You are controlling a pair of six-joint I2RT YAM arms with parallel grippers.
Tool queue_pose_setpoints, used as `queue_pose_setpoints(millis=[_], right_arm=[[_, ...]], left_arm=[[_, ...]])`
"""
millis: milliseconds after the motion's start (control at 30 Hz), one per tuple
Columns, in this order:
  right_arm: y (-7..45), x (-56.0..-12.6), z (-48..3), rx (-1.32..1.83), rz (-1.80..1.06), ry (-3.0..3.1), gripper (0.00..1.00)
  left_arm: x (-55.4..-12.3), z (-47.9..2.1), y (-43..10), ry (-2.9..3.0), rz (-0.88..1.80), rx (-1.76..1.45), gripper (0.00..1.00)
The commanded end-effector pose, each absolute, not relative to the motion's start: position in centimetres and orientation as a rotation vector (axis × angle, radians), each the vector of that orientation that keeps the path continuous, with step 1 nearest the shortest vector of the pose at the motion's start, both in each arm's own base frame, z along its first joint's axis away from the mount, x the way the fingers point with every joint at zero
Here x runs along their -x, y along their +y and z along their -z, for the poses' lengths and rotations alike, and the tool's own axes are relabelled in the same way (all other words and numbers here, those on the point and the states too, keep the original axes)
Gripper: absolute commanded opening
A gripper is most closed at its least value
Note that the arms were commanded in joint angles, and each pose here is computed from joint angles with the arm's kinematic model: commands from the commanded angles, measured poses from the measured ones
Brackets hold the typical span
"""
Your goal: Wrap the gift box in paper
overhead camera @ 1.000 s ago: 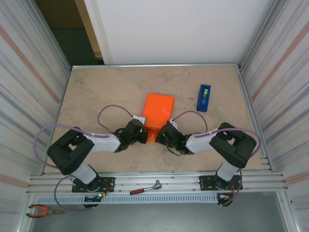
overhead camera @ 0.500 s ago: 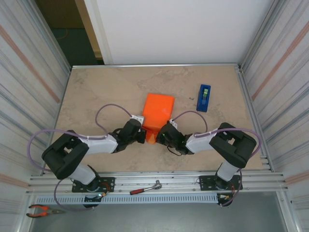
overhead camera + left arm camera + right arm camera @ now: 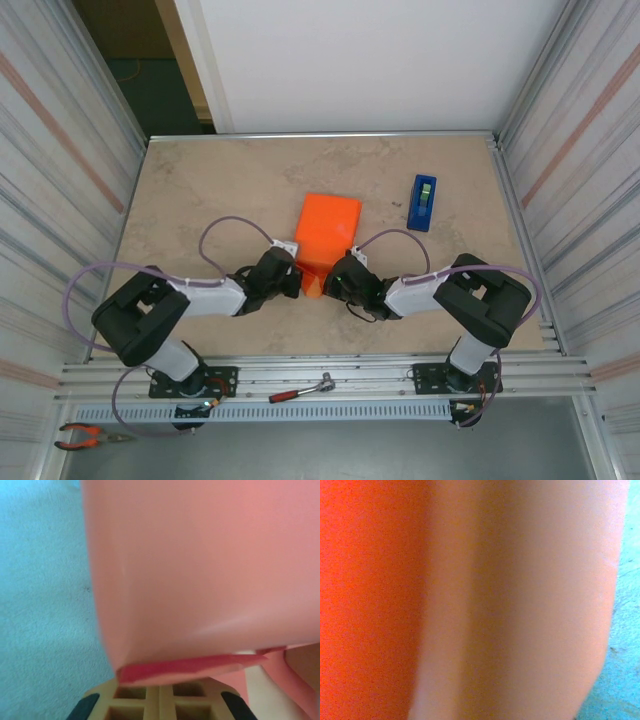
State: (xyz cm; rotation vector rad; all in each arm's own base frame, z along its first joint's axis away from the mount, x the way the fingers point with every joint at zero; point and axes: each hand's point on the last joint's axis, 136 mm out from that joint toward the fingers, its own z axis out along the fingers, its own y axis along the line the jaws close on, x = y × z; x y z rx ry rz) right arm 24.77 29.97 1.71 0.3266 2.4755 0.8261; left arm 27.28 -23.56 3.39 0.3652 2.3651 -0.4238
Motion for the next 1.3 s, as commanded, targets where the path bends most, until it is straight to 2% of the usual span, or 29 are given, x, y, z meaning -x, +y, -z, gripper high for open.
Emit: queue_pose_setpoints(millis=[0, 133, 600, 767, 967, 1067, 1133, 1267], right_arm=[[27.0, -20.3, 4.3, -0.294, -0.602, 2.729, 0.0], [27.3, -20.4, 4.3, -0.293, -0.608, 2.731, 0.0], [27.3, -20.6, 3.2, -0.281, -0.613, 2.716, 0.0], [26.9, -20.8, 1.6, -0.259, -0.604, 2.698, 0.0], [25.4, -21.5, -2.4, -0.232, -0.607, 2.632, 0.0], [23.8, -22.1, -4.3, -0.25, -0.602, 2.6, 0.0], [22.3, -22.7, -5.5, -0.279, -0.588, 2.574, 0.0], [19.1, -24.0, -6.8, -0.383, -0.581, 2.546, 0.0]], left_arm=[[-27.0, -5.6, -23.6, 2.319, 0.444, -0.388, 0.0], [-26.2, -6.0, -24.0, 2.318, 0.482, -0.398, 0.0], [-23.1, -2.7, -25.6, 2.378, 0.509, -0.424, 0.0], [-23.6, -5.6, -25.5, 2.332, 0.517, -0.421, 0.0], [-26.3, -11.2, -23.2, 2.284, 0.589, -0.274, 0.0], [-28.1, -13.2, -21.7, 2.273, 0.644, -0.204, 0.12], [-29.3, -14.1, -21.1, 2.269, 0.659, -0.191, 0.23], [-31.2, -14.4, -20.6, 2.306, 0.704, -0.19, 0.41]])
